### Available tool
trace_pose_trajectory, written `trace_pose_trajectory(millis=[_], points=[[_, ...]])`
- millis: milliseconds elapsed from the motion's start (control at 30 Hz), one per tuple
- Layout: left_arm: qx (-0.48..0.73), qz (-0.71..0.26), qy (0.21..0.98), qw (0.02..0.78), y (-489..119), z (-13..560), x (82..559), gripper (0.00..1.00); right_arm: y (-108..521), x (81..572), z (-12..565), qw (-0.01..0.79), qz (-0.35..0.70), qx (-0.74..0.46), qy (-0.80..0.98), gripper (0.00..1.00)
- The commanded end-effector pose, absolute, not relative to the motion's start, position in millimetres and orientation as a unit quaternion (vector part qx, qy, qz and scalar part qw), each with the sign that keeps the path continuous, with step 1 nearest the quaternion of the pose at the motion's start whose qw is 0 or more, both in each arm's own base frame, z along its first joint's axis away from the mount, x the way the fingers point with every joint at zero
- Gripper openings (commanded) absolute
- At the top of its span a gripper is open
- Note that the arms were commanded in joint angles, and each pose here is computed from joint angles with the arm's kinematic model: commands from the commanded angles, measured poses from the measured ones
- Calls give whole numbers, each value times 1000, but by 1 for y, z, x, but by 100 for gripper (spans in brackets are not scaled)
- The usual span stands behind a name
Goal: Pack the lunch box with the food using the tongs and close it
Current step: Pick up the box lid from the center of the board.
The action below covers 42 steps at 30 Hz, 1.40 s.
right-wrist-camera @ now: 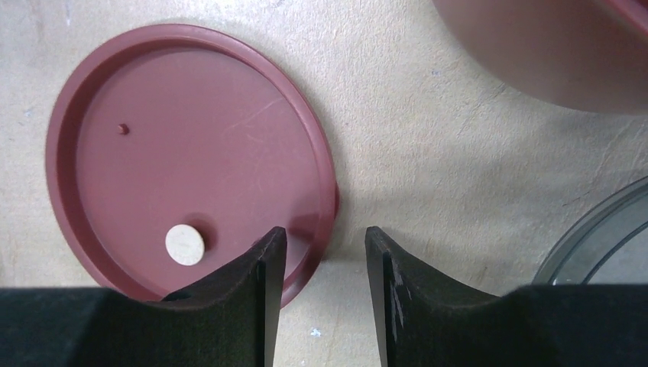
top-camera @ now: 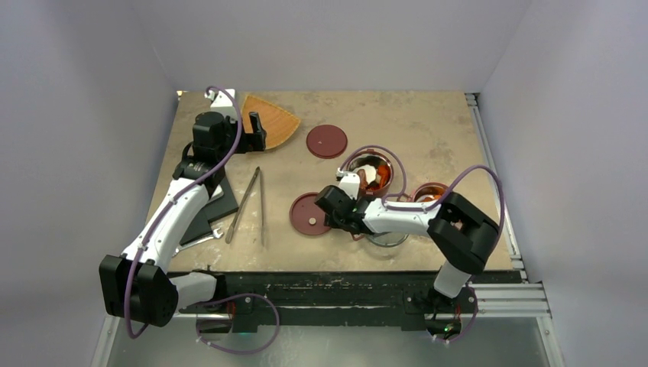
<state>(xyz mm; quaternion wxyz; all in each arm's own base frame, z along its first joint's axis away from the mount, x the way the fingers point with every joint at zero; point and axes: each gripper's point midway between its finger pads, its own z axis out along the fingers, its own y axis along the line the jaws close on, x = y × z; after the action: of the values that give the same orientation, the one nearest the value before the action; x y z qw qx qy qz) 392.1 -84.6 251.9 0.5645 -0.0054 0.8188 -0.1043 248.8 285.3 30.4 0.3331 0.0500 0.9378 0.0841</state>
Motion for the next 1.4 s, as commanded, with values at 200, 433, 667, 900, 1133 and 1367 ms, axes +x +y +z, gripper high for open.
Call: trace_pose_trajectory(millis=[200, 433, 667, 900, 1133, 1367], points=[[-6, -118, 801, 587, -87, 272, 393, 95, 291, 259, 27, 340, 71, 37, 937, 39], [-6, -118, 801, 587, -86, 271, 393, 95, 292, 259, 29, 339, 71, 35, 937, 29], [-7, -117, 801, 587, -86, 272, 393, 95, 291, 263, 42, 351, 70, 38, 933, 13], [-9, -113, 799, 591, -84, 274, 392, 95, 286, 271, 62, 380, 63, 32, 922, 0], [-7, -115, 798, 592, -85, 275, 392, 95, 285, 275, 98, 418, 79, -17, 905, 0], [-6, -103, 798, 594, -81, 275, 392, 95, 289, 264, 138, 422, 119, -66, 896, 0]])
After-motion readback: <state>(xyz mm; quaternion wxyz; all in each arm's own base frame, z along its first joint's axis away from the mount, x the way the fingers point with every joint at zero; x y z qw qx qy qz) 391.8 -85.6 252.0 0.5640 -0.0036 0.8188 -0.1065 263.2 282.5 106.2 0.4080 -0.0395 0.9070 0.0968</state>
